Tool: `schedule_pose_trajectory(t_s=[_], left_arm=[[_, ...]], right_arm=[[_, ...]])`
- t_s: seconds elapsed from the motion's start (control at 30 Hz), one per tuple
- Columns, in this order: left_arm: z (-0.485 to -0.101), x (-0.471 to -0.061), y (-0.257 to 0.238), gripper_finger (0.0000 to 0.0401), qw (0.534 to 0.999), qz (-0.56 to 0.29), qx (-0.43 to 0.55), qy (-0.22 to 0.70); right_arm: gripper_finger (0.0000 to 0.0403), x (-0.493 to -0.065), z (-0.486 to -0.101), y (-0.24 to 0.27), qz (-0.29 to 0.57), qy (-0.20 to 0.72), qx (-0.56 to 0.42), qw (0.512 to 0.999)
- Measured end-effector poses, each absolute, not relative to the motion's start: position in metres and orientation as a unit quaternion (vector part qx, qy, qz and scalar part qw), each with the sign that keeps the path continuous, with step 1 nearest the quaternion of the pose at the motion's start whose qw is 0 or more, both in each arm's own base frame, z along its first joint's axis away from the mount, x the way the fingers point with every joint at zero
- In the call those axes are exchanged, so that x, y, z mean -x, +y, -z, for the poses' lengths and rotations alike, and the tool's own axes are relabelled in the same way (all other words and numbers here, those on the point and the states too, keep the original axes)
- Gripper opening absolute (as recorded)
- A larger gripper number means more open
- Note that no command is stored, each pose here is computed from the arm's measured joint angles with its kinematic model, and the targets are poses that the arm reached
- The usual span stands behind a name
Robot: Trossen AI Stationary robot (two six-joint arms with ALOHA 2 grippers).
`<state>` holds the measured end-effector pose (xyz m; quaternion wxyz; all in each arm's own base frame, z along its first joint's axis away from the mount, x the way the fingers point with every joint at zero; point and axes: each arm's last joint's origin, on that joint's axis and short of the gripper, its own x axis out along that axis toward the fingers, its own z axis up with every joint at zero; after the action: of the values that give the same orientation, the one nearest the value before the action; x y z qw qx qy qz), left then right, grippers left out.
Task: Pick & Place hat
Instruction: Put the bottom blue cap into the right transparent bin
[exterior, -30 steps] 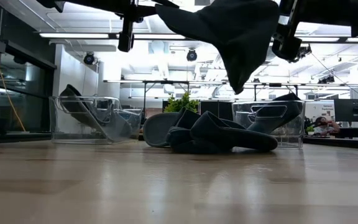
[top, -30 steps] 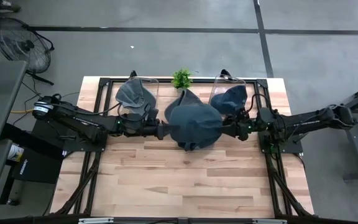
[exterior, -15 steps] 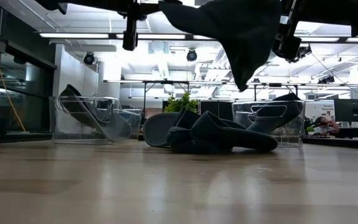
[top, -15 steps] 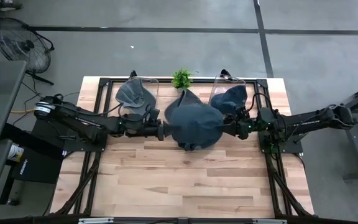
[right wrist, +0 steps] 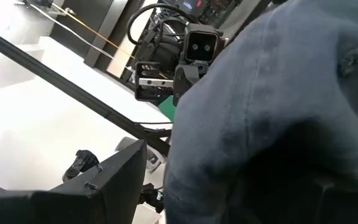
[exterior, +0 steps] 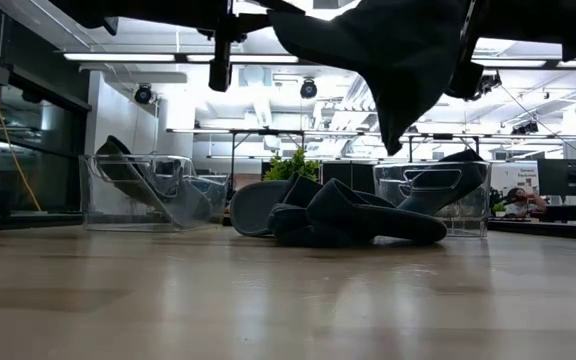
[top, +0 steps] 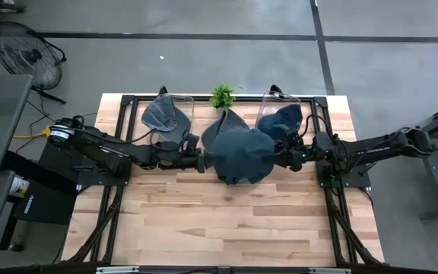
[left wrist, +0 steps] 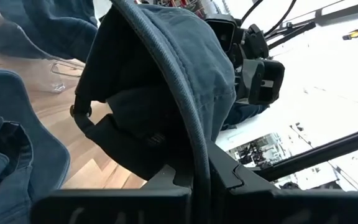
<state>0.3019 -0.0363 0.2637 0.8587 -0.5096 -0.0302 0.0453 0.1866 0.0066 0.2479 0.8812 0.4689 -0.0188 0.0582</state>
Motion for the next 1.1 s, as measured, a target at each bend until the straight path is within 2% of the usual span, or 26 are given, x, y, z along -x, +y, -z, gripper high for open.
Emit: schedule_pose_trajectory(t_s=[0.27, 0.43, 0.6, 0.8, 1.03, 1.1], left_arm=[[-0.276, -0.323, -0.026, 0.0001, 0.867, -0.037, 0.496, -0.024], [-0.279, -0.341, -0.022, 0.0001, 0.875, -0.041, 0.481, 0.031], [-0.285, -0.346, -0.024, 0.0001, 0.879, -0.036, 0.474, 0.044], [-0.284, -0.346, -0.023, 0.0013, 0.879, -0.050, 0.473, 0.041], [-0.284, -0.346, -0.022, 0.0018, 0.879, -0.057, 0.472, 0.035], [-0.285, -0.346, -0.022, 0.0018, 0.879, -0.057, 0.472, 0.033]], right_arm=[[0.0277, -0.192, -0.244, 0.007, -0.068, -0.008, -0.472, 0.879], [0.0276, -0.191, -0.247, 0.007, -0.076, -0.020, -0.470, 0.879], [0.0253, -0.191, -0.248, 0.007, -0.074, -0.027, -0.463, 0.883], [0.0172, -0.192, -0.246, 0.007, -0.071, -0.016, -0.460, 0.885], [0.0021, -0.191, -0.245, 0.008, -0.082, -0.007, -0.439, 0.895], [0.0017, -0.191, -0.245, 0.008, -0.084, -0.005, -0.437, 0.895]])
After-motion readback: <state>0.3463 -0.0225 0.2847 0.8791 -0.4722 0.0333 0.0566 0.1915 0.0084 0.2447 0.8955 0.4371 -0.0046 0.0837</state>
